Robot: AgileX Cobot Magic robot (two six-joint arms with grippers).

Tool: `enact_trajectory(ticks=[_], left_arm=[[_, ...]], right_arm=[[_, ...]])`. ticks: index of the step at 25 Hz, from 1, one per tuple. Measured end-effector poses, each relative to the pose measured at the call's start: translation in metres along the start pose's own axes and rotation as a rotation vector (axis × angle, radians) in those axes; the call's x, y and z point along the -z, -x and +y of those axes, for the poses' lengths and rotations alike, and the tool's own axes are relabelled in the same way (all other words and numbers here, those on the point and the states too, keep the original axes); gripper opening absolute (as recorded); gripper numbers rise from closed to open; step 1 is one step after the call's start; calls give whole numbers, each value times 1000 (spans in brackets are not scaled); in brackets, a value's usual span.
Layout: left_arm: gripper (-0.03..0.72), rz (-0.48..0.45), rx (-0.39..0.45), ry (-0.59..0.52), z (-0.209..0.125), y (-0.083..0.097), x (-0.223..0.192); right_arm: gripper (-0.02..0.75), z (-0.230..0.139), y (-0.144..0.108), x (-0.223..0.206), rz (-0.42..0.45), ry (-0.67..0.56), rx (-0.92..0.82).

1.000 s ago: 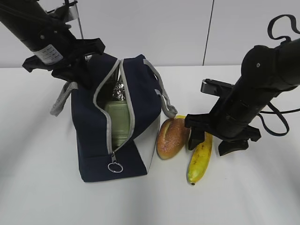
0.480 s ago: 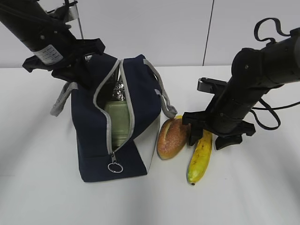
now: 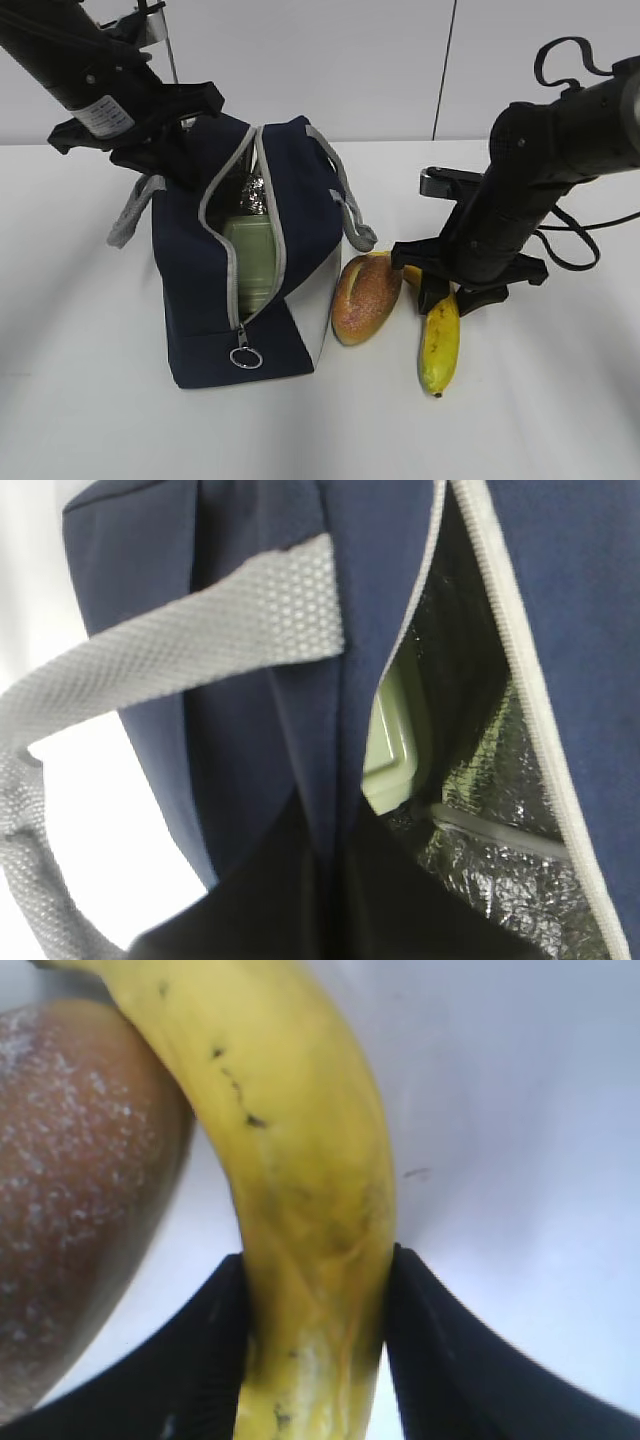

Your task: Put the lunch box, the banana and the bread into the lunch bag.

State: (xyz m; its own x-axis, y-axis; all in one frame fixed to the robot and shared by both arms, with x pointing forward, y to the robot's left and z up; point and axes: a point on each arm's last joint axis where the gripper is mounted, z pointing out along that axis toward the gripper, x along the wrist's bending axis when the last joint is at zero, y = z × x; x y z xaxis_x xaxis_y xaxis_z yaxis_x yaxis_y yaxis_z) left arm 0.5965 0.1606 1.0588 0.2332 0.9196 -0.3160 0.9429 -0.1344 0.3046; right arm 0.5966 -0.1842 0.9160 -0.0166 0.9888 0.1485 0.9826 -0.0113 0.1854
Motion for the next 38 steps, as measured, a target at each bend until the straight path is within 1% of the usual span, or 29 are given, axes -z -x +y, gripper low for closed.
enact_trajectory(ticks=[3,7,11,13,15,18,20,23,28,29,35,38], left_arm=[[-3,0,0,0,0,0,0],[-3,0,0,0,0,0,0],[-3,0,0,0,0,0,0],[-3,0,0,0,0,0,0],[-3,0,0,1,0,0,0],[-3,0,0,3,0,0,0],[-3,0,0,4,0,0,0],[-3,1,0,5,0,0,0],[-3,1,0,7,1,0,0],[-3,2,-1,8,1,0,0],[-3,1,-2,8,1,0,0],[-3,1,-2,8,1,0,0]], right_arm=[[301,9,-1,17,-32,29,32],[300,22,-4,63,-61,125,83],[300,21,-7,108,-47,215,95],[300,16,-11,123,-35,220,116],[300,9,-20,129,11,189,150],[300,-3,-41,129,140,109,193],[300,-7,-53,130,236,86,199],[300,-9,-61,132,327,69,191],[300,-15,-73,130,461,-8,203],[300,-15,-74,131,475,-7,206],[300,-11,-77,145,485,3,245],[300,-9,-78,153,472,-4,277]])
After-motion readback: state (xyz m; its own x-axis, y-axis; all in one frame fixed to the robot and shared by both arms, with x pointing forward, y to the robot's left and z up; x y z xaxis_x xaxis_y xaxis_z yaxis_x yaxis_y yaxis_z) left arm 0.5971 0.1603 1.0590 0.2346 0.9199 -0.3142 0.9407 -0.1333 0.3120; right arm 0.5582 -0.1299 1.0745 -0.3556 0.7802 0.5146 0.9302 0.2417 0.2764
